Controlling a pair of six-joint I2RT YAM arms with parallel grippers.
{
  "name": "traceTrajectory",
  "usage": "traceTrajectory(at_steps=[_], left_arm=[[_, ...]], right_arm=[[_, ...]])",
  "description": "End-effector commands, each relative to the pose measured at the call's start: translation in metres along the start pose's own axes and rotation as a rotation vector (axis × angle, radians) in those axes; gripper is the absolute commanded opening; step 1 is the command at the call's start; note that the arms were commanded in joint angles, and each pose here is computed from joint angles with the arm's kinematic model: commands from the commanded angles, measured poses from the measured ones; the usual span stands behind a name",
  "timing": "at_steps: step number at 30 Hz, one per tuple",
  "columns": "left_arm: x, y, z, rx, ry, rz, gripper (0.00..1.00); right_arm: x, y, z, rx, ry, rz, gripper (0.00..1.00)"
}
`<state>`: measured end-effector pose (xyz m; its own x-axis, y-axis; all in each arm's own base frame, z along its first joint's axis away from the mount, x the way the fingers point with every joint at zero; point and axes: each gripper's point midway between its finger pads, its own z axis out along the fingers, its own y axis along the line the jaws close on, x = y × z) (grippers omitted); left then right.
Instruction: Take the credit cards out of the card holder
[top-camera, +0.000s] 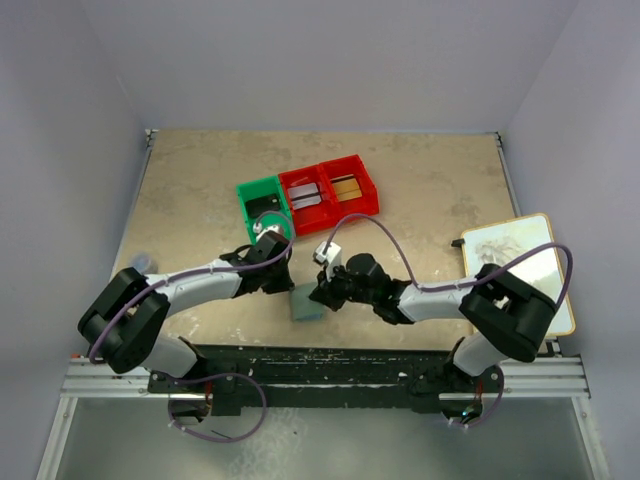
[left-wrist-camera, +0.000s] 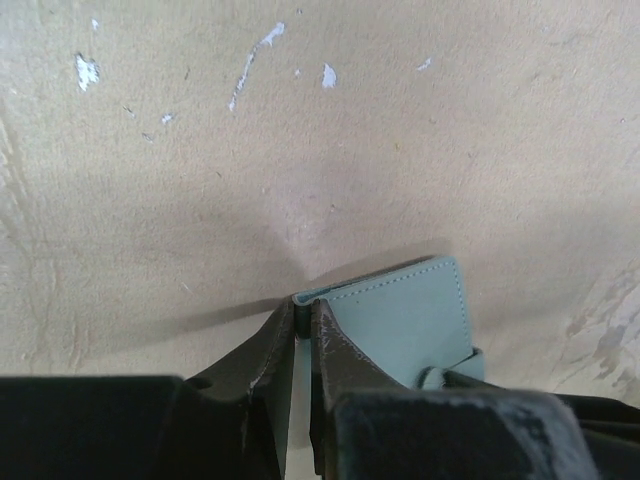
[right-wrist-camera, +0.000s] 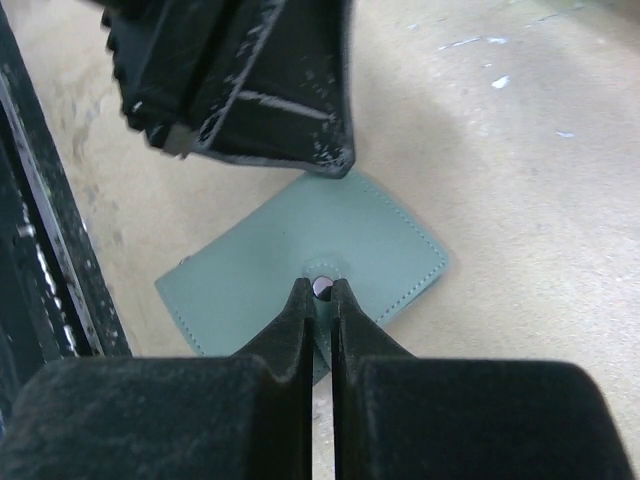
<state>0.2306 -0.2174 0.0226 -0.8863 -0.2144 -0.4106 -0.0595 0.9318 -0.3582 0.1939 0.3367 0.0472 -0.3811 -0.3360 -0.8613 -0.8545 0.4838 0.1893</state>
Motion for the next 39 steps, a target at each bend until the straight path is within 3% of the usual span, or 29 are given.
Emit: traceTrajectory(at_steps=[1, 7, 10, 12, 15, 20, 31, 33, 34, 36, 39], left_arm=[[0.001, 0.016, 0.0, -0.061, -0.014, 0.012, 0.0], [0.001, 0.014, -0.001, -0.038, -0.022, 0.002, 0.0], [-0.003, 0.012, -0.004, -0.037, -0.039, -0.006, 0.0], [-0.009, 0.012, -0.007, -0.049, -0.059, -0.008, 0.01], [-0.017, 0.013, -0.014, -0.059, -0.095, -0.013, 0.07], [-0.024, 0.002, -0.022, -0.016, -0.116, -0.02, 0.18], [-0.039, -0.009, -0.035, 0.002, -0.152, -0.011, 0.24], [-0.047, -0.003, -0.042, -0.026, -0.197, -0.027, 0.24], [-0.05, 0.002, -0.046, -0.047, -0.22, -0.037, 0.24], [-0.06, 0.011, -0.057, -0.084, -0.289, -0.068, 0.25], [-0.071, 0.026, -0.075, -0.124, -0.381, -0.128, 0.31]], right_arm=[[-0.034, -0.012, -0.002, 0.012, -0.145, 0.183, 0.0], [-0.037, -0.02, -0.003, 0.014, -0.177, 0.275, 0.0], [-0.046, -0.016, -0.011, -0.039, -0.258, 0.318, 0.0], [-0.041, -0.026, -0.012, 0.025, -0.246, 0.344, 0.01], [-0.028, -0.046, -0.017, 0.16, -0.213, 0.403, 0.07], [-0.026, -0.056, -0.026, 0.247, -0.184, 0.458, 0.32], [-0.023, -0.043, -0.007, 0.265, 0.133, 0.51, 0.42], [-0.026, -0.032, -0.005, 0.246, 0.167, 0.55, 0.58], [-0.026, -0.024, -0.004, 0.234, 0.177, 0.563, 0.6], [-0.029, -0.011, -0.001, 0.218, 0.179, 0.569, 0.6], [-0.018, -0.01, -0.002, 0.341, 0.226, 0.566, 0.61]])
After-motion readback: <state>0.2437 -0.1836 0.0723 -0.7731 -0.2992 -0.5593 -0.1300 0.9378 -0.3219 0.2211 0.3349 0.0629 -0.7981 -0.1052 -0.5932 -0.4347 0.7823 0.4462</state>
